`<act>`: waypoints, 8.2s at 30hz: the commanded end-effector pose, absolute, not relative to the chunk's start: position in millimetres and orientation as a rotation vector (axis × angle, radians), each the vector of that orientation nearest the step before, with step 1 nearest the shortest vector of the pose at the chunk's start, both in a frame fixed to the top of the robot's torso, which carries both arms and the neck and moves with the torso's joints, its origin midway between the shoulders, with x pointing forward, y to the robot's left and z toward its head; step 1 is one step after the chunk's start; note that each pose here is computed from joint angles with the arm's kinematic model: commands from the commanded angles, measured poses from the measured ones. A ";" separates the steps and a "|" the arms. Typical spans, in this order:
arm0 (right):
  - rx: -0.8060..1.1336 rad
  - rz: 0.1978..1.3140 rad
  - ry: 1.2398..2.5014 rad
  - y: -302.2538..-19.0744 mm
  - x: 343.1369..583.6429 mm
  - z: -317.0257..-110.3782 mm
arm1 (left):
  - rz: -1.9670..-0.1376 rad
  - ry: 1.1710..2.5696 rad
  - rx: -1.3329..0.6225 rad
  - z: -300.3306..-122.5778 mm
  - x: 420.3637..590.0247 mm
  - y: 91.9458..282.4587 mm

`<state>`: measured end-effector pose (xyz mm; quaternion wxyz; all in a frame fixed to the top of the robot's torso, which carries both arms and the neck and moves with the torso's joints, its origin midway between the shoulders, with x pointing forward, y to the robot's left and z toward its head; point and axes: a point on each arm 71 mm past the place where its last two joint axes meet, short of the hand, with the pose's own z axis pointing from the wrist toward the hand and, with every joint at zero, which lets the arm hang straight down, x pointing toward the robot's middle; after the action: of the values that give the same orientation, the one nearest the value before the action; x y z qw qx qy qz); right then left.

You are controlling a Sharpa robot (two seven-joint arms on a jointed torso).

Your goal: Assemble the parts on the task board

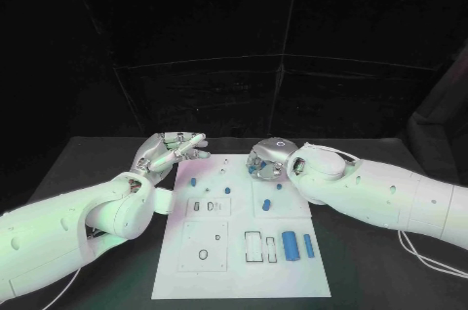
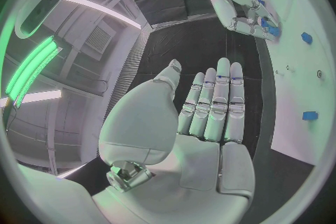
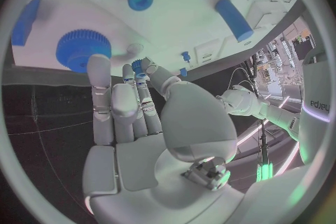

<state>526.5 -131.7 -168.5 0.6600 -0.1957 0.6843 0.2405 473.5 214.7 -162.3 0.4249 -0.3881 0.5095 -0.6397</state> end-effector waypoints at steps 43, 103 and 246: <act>-0.363 0.549 1.509 -68.9 555.7 -163.3 | -1.621 1.289 -0.955 -160.4 474.6 214.2; -0.042 0.441 1.795 -190.9 545.3 -162.7 | -1.613 1.306 -0.961 -163.6 478.9 219.9; -0.381 0.493 1.567 -47.1 522.7 -161.7 | -1.593 1.323 -0.974 -168.4 484.2 225.5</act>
<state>522.6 -46.4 -161.1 0.6739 -0.1669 0.6866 0.2160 484.3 226.3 -170.2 0.4141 -0.3937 0.5278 -0.6284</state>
